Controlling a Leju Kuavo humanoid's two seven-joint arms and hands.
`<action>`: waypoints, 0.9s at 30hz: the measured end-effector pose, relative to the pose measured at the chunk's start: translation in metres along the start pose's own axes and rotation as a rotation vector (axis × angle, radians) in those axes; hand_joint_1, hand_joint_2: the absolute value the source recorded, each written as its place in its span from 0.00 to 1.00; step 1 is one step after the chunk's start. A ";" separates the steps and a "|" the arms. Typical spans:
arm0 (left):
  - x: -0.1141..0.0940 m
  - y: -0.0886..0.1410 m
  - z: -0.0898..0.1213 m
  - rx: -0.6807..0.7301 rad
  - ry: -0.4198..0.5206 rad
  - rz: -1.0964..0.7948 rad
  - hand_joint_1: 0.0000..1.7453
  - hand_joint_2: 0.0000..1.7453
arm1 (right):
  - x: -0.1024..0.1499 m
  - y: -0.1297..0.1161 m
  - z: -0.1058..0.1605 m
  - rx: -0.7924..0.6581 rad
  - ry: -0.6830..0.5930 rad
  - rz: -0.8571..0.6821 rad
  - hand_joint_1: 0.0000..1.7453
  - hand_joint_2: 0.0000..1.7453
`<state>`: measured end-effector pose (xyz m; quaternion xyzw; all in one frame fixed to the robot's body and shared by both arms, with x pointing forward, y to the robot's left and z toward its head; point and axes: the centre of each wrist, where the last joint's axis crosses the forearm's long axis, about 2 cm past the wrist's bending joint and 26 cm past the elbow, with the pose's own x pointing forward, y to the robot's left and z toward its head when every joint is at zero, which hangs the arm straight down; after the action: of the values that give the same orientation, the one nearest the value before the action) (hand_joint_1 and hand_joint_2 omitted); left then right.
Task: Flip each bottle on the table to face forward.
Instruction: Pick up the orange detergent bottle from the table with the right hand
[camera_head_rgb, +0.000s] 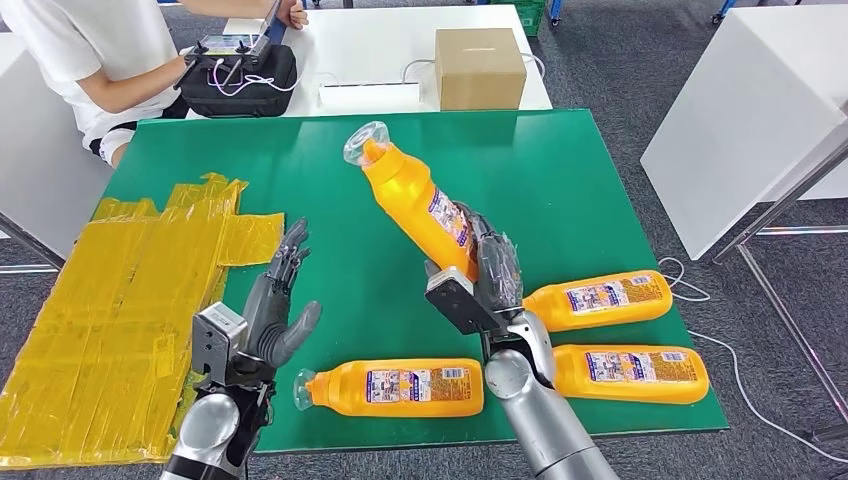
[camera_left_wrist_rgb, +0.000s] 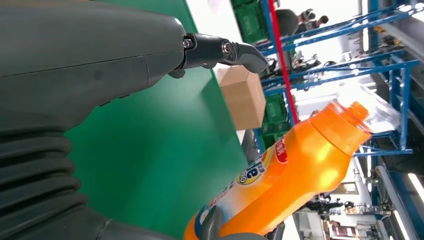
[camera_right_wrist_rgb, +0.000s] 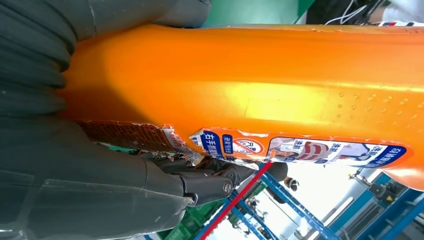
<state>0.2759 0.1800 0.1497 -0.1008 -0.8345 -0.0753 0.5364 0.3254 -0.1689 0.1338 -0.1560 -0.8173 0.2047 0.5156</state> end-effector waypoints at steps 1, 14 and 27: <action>0.000 0.001 -0.002 -0.004 0.010 0.013 0.00 1.00 | 0.001 0.001 0.000 0.006 -0.001 -0.010 1.00 1.00; 0.010 0.005 -0.028 -0.028 -0.008 0.080 0.00 1.00 | 0.021 0.029 0.007 0.136 -0.052 -0.097 1.00 1.00; 0.008 0.007 -0.028 -0.015 -0.021 0.124 0.00 1.00 | 0.052 0.072 0.023 0.350 -0.171 -0.157 1.00 1.00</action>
<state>0.2984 0.1810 0.1689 -0.1570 -0.8316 -0.0473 0.5306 0.2857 -0.0867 0.1298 0.0181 -0.8195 0.3153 0.4781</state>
